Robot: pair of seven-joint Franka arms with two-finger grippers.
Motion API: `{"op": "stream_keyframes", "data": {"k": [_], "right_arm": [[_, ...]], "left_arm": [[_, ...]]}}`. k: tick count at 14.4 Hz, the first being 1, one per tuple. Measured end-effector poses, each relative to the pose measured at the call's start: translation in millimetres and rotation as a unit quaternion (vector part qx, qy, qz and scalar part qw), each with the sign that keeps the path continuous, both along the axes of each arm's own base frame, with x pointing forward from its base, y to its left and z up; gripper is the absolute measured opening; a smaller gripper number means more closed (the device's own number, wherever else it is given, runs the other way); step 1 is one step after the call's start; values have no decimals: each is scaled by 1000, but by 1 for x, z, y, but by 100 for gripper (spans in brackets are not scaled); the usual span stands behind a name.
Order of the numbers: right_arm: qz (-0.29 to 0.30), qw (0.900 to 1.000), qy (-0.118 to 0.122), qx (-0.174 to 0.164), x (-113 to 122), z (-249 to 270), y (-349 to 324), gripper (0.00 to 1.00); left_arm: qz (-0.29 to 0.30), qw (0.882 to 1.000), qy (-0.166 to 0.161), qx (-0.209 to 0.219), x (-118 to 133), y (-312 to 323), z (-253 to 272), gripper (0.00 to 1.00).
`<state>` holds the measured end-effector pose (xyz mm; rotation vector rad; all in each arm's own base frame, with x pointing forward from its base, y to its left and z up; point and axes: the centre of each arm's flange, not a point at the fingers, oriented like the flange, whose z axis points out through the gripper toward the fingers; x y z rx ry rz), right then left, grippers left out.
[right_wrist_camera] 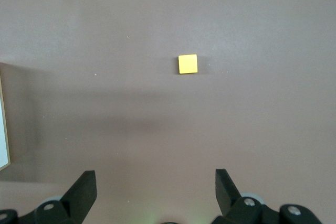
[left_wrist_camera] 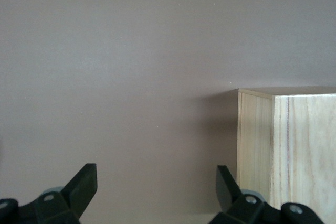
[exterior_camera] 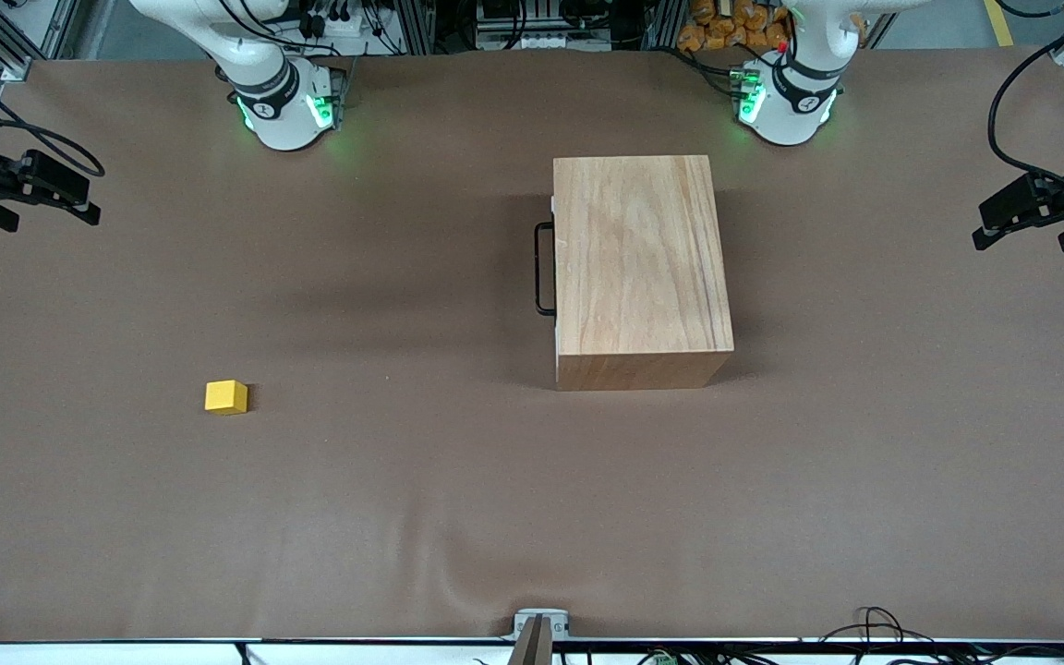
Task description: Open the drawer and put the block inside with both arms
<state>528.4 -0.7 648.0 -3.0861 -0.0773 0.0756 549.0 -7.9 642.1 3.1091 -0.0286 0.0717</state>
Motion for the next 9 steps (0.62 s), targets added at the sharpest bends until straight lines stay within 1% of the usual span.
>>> {"op": "stream_keyframes", "data": {"k": [3, 6, 9], "right_arm": [[-2, 1000, 10, 0, -2, -2, -2, 100], [-4, 1000, 12, 0, -3, -2, -4, 100], [-7, 1000, 24, 0, -5, -4, -7, 100]], "left_arm": [[0, 1000, 0, 0, 0, 0, 0, 100], [0, 1000, 0, 0, 0, 0, 0, 100], [-4, 1000, 5, -3, 1, -5, -4, 100]]}}
